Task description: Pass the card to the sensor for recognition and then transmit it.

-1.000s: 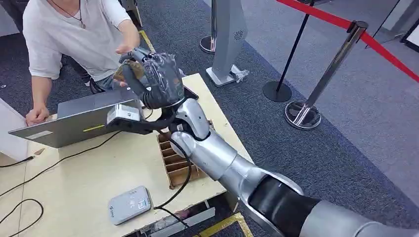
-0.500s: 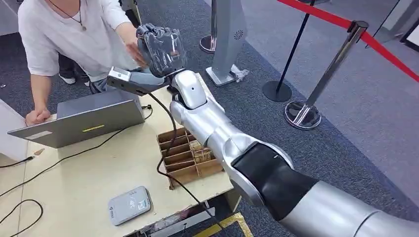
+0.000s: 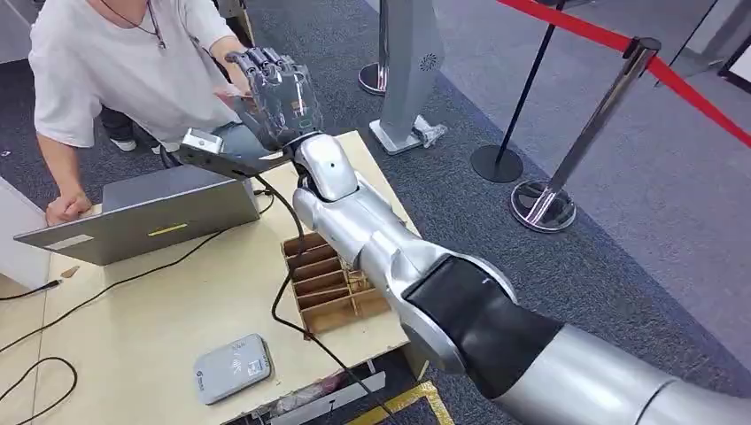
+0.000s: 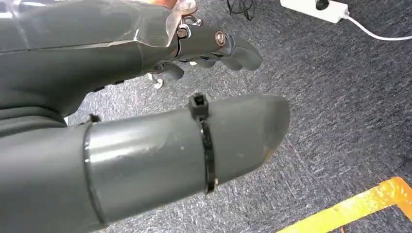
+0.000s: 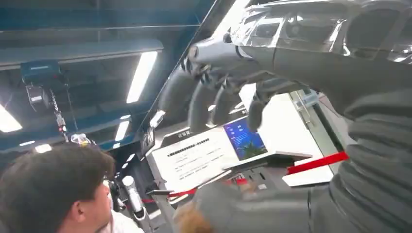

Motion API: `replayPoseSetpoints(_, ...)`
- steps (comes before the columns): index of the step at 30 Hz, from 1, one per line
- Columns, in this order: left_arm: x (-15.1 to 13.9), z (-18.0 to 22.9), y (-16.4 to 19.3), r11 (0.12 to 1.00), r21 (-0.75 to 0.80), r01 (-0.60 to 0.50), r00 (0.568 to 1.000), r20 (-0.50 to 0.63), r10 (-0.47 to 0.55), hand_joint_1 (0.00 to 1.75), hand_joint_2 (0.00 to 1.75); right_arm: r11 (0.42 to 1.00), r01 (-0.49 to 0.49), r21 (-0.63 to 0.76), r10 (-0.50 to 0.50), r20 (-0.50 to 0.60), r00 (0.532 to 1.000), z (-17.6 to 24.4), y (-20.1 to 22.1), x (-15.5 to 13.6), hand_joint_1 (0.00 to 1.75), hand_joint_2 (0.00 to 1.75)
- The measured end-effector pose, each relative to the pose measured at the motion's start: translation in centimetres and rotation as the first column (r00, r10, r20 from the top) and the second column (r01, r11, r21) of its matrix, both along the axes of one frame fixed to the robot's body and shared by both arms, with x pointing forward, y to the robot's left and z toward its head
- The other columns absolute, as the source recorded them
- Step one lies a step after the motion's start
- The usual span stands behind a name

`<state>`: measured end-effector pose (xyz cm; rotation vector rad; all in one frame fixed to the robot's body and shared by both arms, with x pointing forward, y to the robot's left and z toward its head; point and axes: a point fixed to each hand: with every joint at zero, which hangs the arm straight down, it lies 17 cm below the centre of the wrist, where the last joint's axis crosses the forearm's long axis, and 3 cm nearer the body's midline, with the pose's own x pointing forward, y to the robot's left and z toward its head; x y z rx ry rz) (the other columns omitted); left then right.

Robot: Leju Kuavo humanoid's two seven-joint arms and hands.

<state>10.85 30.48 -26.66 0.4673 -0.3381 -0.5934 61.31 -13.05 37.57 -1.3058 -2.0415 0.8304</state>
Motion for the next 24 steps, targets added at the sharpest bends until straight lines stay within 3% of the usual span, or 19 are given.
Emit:
replayPoseSetpoints(11, -0.1, 0.0, 0.1, 1.0, -0.002, -0.013, 1.0, 0.0, 0.013, 0.0, 0.0, 1.0, -0.023, -0.004, 0.023, -0.006, 1.0, -0.2, 0.9, -0.1, 0.0, 0.0)
replayPoseSetpoints(16, -0.1, 0.0, 0.1, 1.0, -0.001, -0.016, 1.0, -0.002, 0.016, 0.0, 0.0, 0.995, -0.099, 0.03, 0.098, 0.024, 0.995, 0.6, 2.5, -1.1, 0.0, 0.0)
replayPoseSetpoints(24, -0.2, 0.0, 0.4, 1.0, -0.004, -0.024, 1.0, 0.0, 0.024, 0.0, 0.0, 0.943, -0.256, 0.213, 0.238, 0.107, 0.965, 1.2, 4.1, -5.0, 0.0, 0.0)
